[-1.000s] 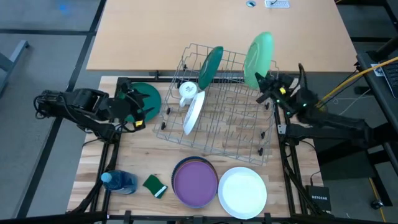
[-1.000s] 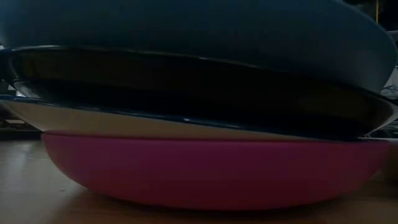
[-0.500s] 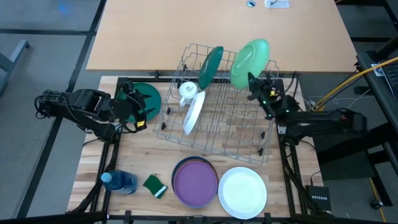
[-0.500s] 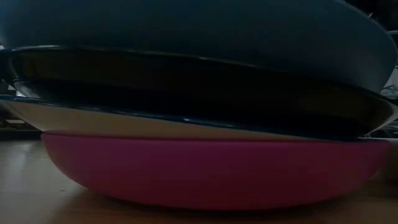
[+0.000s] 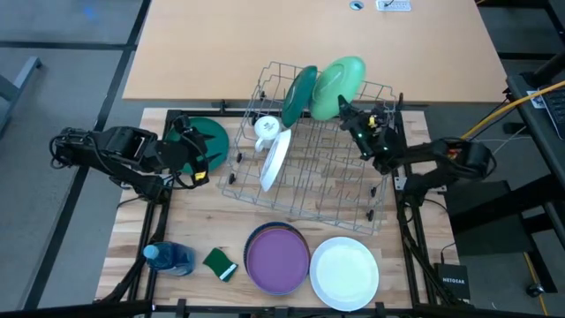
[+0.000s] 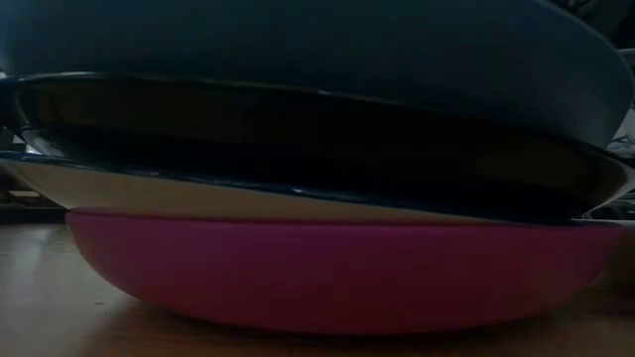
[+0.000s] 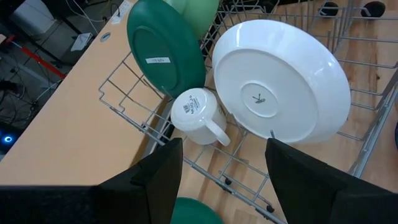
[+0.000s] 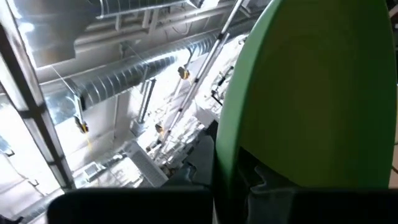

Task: Sort dishes
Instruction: Put the green plate in the dish rack

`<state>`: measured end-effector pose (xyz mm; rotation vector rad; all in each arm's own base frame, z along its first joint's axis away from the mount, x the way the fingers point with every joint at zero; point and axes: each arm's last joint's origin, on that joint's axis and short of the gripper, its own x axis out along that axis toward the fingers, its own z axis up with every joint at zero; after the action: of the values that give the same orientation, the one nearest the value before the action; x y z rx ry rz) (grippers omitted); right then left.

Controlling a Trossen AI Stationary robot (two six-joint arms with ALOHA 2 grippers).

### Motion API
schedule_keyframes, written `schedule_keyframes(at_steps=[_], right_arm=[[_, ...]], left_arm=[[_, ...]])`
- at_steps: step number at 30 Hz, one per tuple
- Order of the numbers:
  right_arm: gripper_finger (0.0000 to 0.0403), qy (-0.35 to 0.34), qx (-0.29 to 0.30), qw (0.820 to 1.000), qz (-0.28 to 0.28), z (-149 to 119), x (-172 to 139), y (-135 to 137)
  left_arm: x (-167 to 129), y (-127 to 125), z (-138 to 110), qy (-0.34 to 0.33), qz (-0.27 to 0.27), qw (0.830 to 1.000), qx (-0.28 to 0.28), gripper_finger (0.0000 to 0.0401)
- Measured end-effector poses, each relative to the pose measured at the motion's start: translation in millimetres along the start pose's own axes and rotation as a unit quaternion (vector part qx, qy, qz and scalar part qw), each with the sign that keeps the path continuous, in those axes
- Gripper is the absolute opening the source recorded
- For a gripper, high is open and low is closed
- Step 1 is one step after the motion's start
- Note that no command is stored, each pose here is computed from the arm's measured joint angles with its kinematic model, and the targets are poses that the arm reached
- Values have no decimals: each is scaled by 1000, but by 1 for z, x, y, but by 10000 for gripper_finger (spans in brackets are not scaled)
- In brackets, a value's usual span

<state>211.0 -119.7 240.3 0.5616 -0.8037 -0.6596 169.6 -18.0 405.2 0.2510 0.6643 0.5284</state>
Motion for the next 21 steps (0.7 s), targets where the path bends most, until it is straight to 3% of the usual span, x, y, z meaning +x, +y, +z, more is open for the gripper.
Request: schedule_keyframes(at_steps=[14, 21], right_arm=[[12, 10, -7, 1000, 6, -9, 13, 2], [12, 35, -24, 999, -22, -15, 13, -3]], left_arm=[[0, 0, 0, 0, 0, 1000, 0, 219], [0, 0, 0, 0, 0, 1000, 0, 219]])
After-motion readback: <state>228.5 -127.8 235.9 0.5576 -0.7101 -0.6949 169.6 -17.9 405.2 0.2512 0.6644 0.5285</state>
